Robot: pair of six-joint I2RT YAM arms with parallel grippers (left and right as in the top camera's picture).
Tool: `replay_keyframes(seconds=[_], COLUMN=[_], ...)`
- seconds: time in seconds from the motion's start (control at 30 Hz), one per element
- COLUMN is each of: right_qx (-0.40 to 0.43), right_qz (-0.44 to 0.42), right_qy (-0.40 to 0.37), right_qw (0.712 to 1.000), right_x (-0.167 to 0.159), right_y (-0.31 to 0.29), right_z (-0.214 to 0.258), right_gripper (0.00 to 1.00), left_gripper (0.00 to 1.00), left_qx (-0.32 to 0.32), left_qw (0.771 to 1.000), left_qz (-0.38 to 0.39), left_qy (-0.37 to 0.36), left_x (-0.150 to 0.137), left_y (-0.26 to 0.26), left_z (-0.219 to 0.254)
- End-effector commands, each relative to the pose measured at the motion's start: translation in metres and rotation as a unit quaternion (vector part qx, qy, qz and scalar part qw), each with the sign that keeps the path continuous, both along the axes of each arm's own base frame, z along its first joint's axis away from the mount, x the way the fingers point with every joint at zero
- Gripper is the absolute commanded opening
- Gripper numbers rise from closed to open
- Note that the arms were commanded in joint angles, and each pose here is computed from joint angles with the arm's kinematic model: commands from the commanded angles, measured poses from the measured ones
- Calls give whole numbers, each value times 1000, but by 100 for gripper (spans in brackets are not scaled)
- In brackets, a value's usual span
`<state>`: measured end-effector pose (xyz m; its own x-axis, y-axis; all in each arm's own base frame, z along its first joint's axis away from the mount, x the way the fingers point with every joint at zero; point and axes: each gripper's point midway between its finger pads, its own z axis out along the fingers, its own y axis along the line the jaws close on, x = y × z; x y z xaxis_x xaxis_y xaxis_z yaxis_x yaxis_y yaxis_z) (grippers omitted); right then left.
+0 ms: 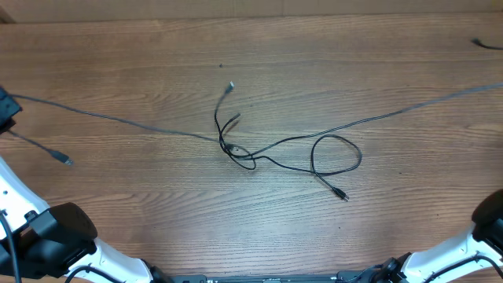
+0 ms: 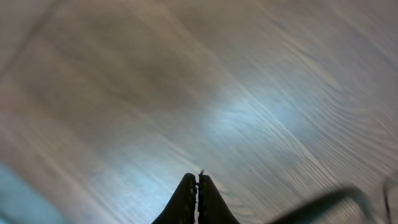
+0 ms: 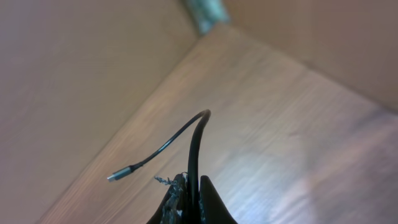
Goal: Untangle cables
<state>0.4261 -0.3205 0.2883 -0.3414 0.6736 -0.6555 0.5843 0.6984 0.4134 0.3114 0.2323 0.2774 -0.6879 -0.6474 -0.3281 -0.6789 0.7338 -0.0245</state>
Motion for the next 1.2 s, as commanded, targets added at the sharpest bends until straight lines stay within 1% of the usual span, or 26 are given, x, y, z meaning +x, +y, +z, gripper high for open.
replay_keyframes(seconds=[0.0, 0.03, 0.07, 0.1, 0.13, 0.17, 0.43, 0.53, 0.6, 0.7, 0.87, 0.97, 1.07, 1.13, 1.17], right_qx=[-7, -11, -16, -22, -25, -26, -21, -12, -8, -12, -39, -68, -94, -103, -105], right_qz=[60, 76, 90, 108, 123, 136, 227, 273, 299, 331, 372, 385, 383, 376, 373], right_qy=[-24, -24, -23, -21, -21, -21, -21, -32, -46, -73, -140, -194, -247, -279, -294], right_qw=[998, 997, 996, 994, 992, 990, 973, 962, 953, 941, 917, 900, 885, 877, 874], right_x=[29, 36, 42, 48, 54, 60, 91, 98, 99, 95, 73, 47, 18, -3, -13], right_y=[41, 52, 62, 75, 86, 98, 192, 232, 255, 283, 327, 345, 352, 355, 356], right_z=[18, 18, 18, 18, 18, 18, 17, 22, 32, 55, 127, 183, 234, 264, 276], right_gripper=[4, 4, 4, 4, 4, 4, 4, 4, 4, 4, 4, 4, 4, 4, 4], left_gripper=[4, 7, 17, 37, 63, 100, 100, 100, 100, 100, 100, 100, 100, 100, 100], left_qx=[-33, -29, -26, -25, -26, -26, -21, -17, -13, -12, -8, -5, -14, -38, -53], left_qw=[994, 992, 989, 987, 985, 982, 958, 940, 927, 913, 892, 881, 871, 855, 840], left_qz=[-103, -125, -144, -160, -171, -185, -286, -341, -375, -407, -451, -471, -490, -513, -535], left_qy=[-22, -20, -18, -17, -17, -17, -19, -16, -13, -12, -22, -33, -46, -63, -74], left_x=[26, 30, 34, 38, 42, 46, 73, 78, 79, 81, 85, 90, 93, 94, 94], left_y=[-35, -43, -50, -58, -66, -75, -147, -178, -196, -220, -258, -277, -295, -315, -327], left_z=[-2, -2, -2, -2, -2, -2, -1, -1, -1, -1, 0, 2, 3, 4, 5])
